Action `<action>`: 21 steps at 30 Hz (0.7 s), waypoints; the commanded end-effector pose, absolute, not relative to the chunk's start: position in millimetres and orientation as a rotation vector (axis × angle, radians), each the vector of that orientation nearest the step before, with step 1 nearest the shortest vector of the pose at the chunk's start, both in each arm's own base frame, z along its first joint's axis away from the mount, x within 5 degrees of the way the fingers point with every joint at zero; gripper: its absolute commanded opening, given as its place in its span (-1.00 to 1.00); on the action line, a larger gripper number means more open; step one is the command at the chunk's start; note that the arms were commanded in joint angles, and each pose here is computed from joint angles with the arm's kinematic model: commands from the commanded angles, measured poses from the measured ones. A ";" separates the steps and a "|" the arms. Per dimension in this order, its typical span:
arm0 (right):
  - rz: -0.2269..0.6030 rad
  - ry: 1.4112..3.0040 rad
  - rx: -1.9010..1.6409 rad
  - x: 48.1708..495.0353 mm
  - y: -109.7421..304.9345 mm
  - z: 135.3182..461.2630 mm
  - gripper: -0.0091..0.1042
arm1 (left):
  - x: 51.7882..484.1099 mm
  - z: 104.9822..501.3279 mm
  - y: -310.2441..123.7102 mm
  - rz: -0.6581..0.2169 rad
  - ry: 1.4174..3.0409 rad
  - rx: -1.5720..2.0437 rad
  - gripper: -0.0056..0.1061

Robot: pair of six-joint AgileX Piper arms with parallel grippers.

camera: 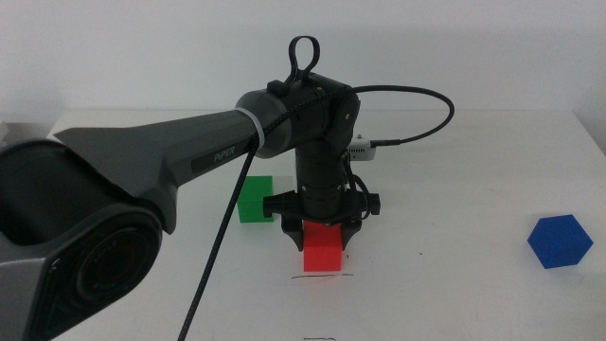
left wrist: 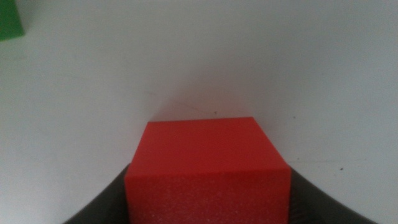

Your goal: Stack red cubes first, then green, then blue cubes in a specific spot.

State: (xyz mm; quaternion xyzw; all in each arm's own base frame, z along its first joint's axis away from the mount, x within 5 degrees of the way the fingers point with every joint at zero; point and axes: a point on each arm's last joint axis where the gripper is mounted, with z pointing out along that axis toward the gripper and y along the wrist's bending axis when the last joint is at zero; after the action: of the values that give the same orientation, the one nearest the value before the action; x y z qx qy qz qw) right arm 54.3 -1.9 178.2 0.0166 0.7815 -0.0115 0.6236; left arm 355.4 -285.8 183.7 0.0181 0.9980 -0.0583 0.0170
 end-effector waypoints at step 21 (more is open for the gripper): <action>-0.044 1.688 0.034 54.3 -2.6 189.5 0.80 | 353.1 202.2 -291.4 -0.268 3.069 0.176 0.26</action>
State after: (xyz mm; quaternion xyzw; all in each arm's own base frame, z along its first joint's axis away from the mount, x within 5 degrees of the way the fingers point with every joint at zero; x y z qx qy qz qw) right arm 54.3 -1.9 178.2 0.0166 0.7815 -0.0115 0.6236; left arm 355.2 -287.3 179.3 0.0503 0.9971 -0.0566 0.0045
